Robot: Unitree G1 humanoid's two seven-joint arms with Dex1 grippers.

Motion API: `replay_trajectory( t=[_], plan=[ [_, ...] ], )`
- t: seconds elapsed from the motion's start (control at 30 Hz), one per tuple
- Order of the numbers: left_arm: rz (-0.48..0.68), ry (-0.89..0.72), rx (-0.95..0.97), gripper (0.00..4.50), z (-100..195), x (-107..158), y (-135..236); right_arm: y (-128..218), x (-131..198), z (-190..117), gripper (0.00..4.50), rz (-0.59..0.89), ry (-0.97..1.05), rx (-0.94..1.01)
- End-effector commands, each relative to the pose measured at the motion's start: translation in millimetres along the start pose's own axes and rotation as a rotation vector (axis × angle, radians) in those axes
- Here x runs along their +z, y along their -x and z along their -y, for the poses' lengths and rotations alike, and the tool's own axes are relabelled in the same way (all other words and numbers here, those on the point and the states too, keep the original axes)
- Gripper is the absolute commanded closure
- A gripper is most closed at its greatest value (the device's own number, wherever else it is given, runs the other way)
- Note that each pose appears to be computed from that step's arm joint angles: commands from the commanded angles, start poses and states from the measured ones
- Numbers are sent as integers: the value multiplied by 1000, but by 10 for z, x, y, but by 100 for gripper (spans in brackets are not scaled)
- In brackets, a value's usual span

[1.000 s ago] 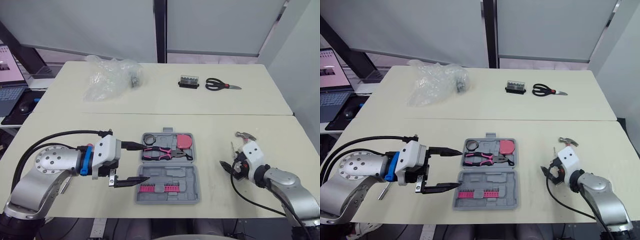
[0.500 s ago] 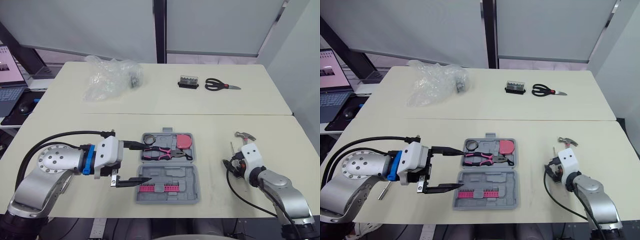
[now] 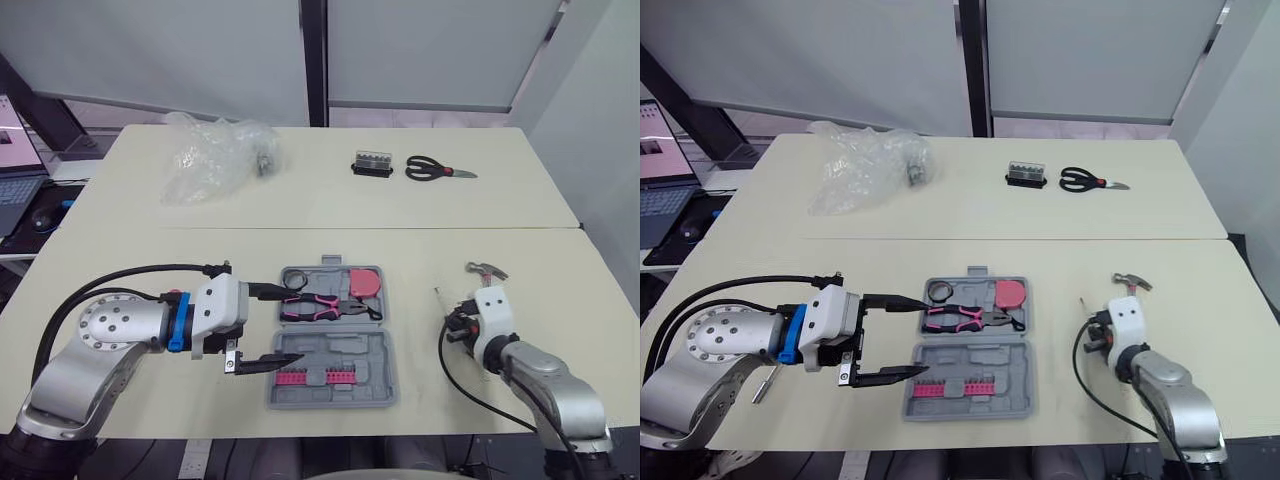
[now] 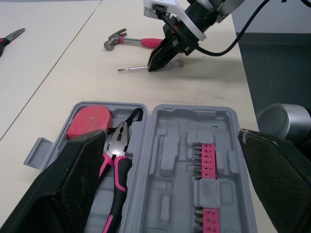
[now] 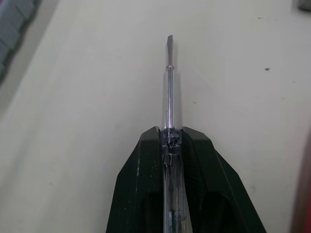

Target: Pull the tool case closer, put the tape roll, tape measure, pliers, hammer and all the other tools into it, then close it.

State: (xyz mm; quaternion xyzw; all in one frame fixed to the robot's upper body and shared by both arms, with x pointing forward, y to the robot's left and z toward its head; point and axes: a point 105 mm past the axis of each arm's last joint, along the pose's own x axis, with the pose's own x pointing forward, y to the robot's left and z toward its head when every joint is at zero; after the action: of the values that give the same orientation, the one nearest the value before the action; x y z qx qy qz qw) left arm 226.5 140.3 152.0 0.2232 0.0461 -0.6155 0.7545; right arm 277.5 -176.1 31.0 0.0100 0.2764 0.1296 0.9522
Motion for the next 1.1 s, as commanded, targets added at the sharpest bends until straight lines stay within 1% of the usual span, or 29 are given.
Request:
replay_trajectory(
  t=[0.03, 0.13, 0.27, 0.5, 0.73, 0.8, 0.87, 1.0, 1.1],
  plan=[
    [13, -43, 9, 0, 11, 79, -13, -4, 126, -185, 421, 38, -37, 21],
    [7, -44, 11, 0, 28, 71, -14, -18, 128, -284, 421, 39, -75, 21],
    [9, -39, 20, 0, 22, 89, -25, -63, 97, -335, 421, 37, -108, -4],
    [8, -41, 25, 0, 18, 130, -49, -91, 73, -341, 421, 37, -153, -33],
    [3, -40, 30, 0, 26, 137, -59, -118, 63, -350, 421, 36, -218, -19],
    [2, -40, 32, 0, 34, 135, -61, -109, 84, -343, 348, 44, -233, -24],
    [-1, -39, 34, 0, 41, 129, -60, -97, 110, -342, 304, 51, -261, -23],
    [-8, -36, 39, 0, 48, 128, -50, 44, 335, -351, 211, 121, -251, 63],
    [-15, -34, 49, 0, 60, 109, -34, 162, 451, -239, 135, 151, -213, 97]
  ],
)
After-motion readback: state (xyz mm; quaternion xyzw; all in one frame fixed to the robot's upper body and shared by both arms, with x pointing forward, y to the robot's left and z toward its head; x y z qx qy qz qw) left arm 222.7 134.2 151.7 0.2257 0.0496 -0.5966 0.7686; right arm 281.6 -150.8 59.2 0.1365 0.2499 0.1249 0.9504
